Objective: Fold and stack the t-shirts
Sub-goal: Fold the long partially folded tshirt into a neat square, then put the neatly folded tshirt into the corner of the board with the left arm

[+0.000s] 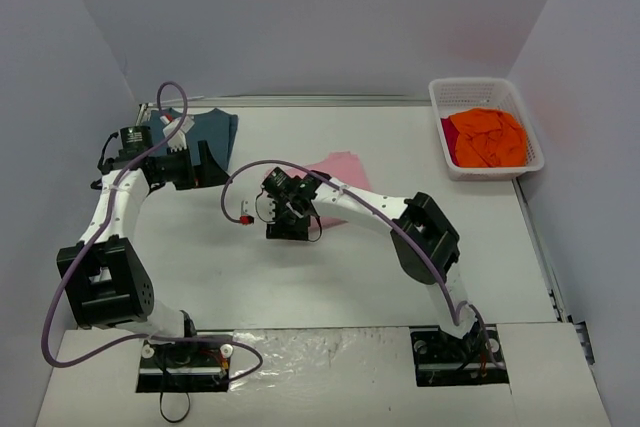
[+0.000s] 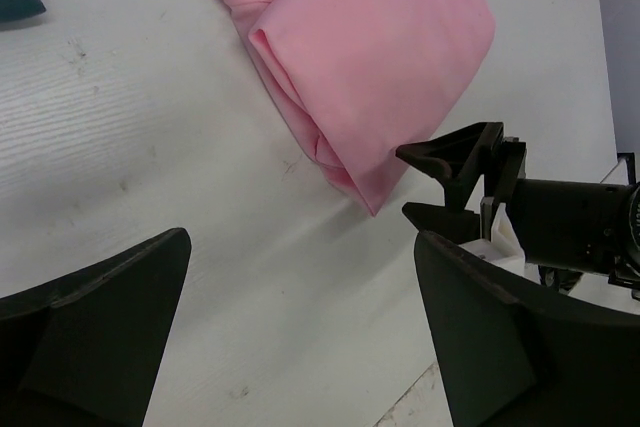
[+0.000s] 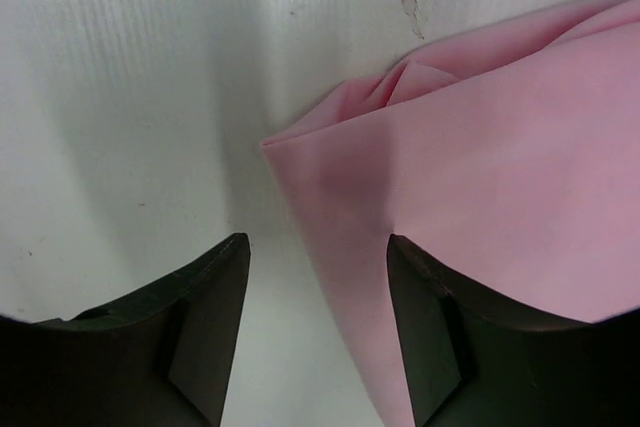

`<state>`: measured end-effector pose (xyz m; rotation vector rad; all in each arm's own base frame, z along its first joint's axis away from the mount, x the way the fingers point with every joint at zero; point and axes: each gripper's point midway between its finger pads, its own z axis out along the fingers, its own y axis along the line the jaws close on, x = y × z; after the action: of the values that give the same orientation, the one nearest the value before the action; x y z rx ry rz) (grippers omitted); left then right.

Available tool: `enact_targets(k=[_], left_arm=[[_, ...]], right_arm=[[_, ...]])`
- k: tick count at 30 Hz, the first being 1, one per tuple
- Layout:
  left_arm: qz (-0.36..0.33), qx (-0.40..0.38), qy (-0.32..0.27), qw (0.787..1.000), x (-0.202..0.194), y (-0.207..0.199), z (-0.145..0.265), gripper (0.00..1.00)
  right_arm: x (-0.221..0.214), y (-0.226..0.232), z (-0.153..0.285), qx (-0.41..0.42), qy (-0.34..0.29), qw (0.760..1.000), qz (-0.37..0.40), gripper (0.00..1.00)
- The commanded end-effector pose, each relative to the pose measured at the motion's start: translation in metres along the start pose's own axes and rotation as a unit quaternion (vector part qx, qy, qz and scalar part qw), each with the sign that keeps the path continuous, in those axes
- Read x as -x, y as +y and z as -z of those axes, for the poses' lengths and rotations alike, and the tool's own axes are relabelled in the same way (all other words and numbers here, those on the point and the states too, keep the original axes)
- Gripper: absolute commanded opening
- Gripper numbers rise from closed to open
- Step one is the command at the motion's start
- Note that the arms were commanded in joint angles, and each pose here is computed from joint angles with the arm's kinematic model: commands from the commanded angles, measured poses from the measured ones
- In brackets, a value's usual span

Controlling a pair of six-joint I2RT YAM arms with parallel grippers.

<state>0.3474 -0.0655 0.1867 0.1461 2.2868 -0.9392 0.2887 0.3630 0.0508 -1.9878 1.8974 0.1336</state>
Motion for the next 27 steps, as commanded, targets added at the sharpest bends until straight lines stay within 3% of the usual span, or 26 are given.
enact_targets(k=[1, 15, 19, 21, 23, 24, 27], left_arm=[[-0.012, -0.016, -0.011, 1.0, 0.007, -0.009, 0.004, 0.94], [-0.008, -0.011, -0.006, 1.0, -0.001, -0.002, -0.001, 0.94], [-0.003, -0.006, -0.008, 1.0, -0.001, -0.003, 0.002, 0.94], [0.001, -0.007, -0.015, 1.0, 0.001, -0.005, 0.002, 0.94], [0.004, -0.014, -0.02, 1.0, -0.001, -0.007, 0.001, 0.94], [0.012, -0.016, -0.024, 1.0, 0.0, -0.01, 0.002, 0.94], [0.031, -0.025, -0.033, 0.999, -0.002, -0.013, 0.001, 0.94]], right_arm=[[0.021, 0.003, 0.011, -0.006, -0.012, 1.0, 0.01, 0.53], [0.014, 0.015, -0.029, 0.011, 0.028, 0.999, 0.026, 0.5], [0.01, 0.013, -0.037, 0.005, 0.04, 0.999, 0.026, 0.44], [0.008, 0.007, -0.038, -0.01, 0.049, 0.998, 0.028, 0.37], [0.007, 0.003, -0.037, -0.02, 0.053, 0.998, 0.027, 0.22], [0.007, 0.0, -0.036, -0.026, 0.054, 0.998, 0.027, 0.1], [0.011, -0.001, -0.033, -0.03, 0.05, 0.998, 0.024, 0.0]])
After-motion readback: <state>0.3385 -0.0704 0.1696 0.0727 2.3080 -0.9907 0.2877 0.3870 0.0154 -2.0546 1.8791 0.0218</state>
